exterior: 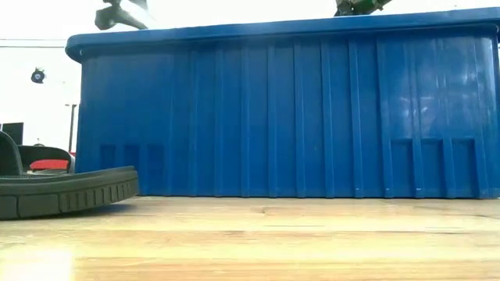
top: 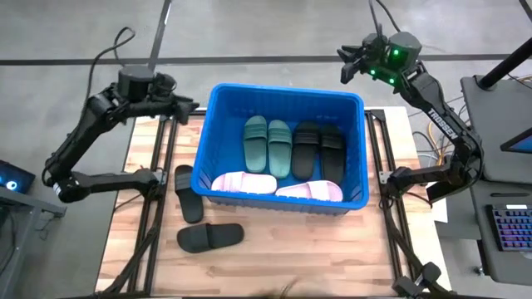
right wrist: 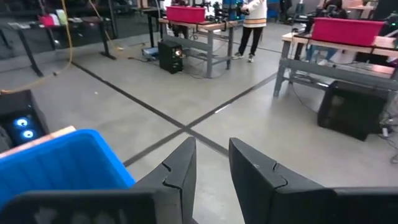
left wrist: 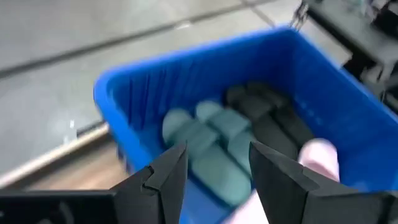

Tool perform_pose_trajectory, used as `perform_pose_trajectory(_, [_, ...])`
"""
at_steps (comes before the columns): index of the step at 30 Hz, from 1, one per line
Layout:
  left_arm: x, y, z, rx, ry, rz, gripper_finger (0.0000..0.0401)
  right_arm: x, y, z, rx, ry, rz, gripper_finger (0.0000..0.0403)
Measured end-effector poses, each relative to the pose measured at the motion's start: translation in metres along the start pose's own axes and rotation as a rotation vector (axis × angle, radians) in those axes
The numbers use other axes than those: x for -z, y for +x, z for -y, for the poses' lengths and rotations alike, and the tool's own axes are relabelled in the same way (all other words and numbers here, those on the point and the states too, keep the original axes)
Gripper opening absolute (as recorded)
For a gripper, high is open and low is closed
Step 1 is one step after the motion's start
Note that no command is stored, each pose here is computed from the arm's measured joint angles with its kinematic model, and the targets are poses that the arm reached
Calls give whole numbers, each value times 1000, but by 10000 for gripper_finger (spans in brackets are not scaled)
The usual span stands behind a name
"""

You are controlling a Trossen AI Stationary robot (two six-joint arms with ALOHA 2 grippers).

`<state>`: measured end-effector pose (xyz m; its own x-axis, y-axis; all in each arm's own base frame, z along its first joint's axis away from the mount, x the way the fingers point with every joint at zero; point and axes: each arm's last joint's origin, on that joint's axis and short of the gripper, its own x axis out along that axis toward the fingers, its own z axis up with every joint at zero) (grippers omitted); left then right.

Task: Pick and place slides into bin
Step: Put the black slide into the blue container

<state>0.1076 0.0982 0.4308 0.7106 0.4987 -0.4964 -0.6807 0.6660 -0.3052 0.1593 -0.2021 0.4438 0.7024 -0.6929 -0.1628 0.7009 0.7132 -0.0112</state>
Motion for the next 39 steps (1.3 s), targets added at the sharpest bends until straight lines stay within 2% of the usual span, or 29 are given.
perform_pose_trajectory(7, [19,-11,-4,-28,10,-151,157,-1,-1,-5,-19,42,4,107])
perform_pose_trajectory(13, [34,-23,-2,68,-21,-279,157,-1,-1,-9,-38,137,0,114])
perform_pose_trajectory(24, [67,-55,-6,33,-95,-493,157,0,0,-18,-69,95,-9,102])
perform_pose_trajectory(28, [74,-61,-6,62,-122,-461,157,0,0,-18,-68,94,-9,97])
perform_pose_trajectory(31, [77,-66,-8,22,-105,-451,157,0,0,-18,-69,96,-9,94])
perform_pose_trajectory(39, [60,-69,-2,139,-62,-194,157,0,0,-18,-69,102,-11,95])
